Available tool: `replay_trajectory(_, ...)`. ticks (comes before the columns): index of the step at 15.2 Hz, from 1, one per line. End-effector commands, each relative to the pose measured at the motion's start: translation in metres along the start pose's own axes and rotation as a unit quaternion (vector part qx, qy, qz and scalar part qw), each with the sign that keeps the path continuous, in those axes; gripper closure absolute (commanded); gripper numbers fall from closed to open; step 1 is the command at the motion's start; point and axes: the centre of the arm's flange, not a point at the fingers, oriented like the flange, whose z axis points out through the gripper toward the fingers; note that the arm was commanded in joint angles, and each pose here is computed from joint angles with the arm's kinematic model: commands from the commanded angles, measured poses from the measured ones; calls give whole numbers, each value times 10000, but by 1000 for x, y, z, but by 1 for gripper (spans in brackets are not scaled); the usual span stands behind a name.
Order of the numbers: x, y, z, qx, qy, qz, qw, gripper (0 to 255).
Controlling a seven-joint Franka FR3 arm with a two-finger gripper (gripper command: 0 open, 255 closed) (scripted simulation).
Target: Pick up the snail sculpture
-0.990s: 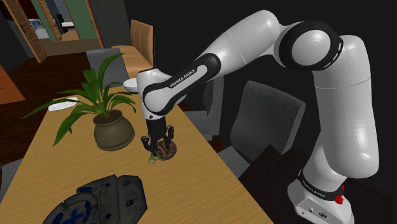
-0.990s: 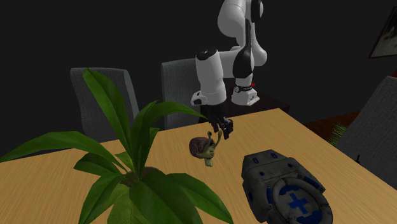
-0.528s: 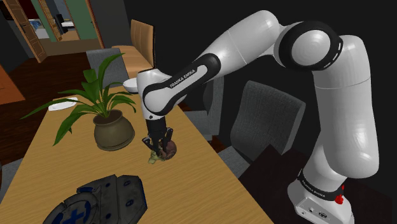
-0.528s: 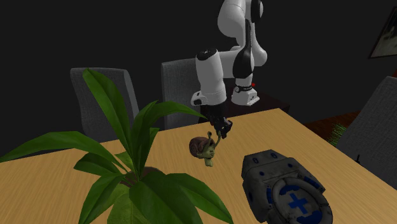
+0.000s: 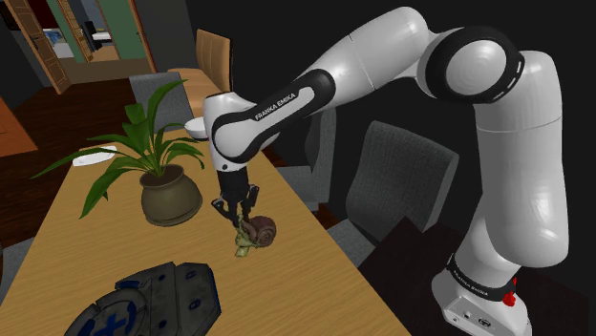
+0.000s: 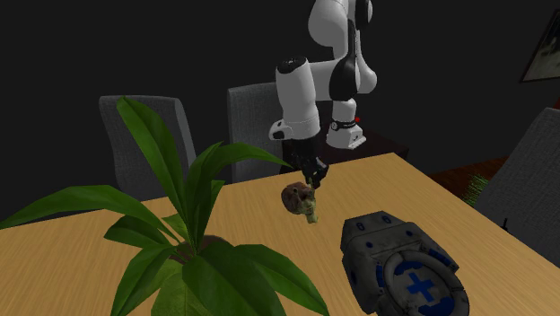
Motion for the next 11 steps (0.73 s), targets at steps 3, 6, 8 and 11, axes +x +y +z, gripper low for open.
replay_trajectory(3,-4,-3,-21,1,2,-1,10000,255)
replay_trajectory(6,-7,-5,-37,1,2,-1,10000,255)
replay_trajectory(8,-9,-6,-47,1,2,-1,10000,255)
replay_trajectory(11,-10,-6,-53,1,2,-1,10000,255)
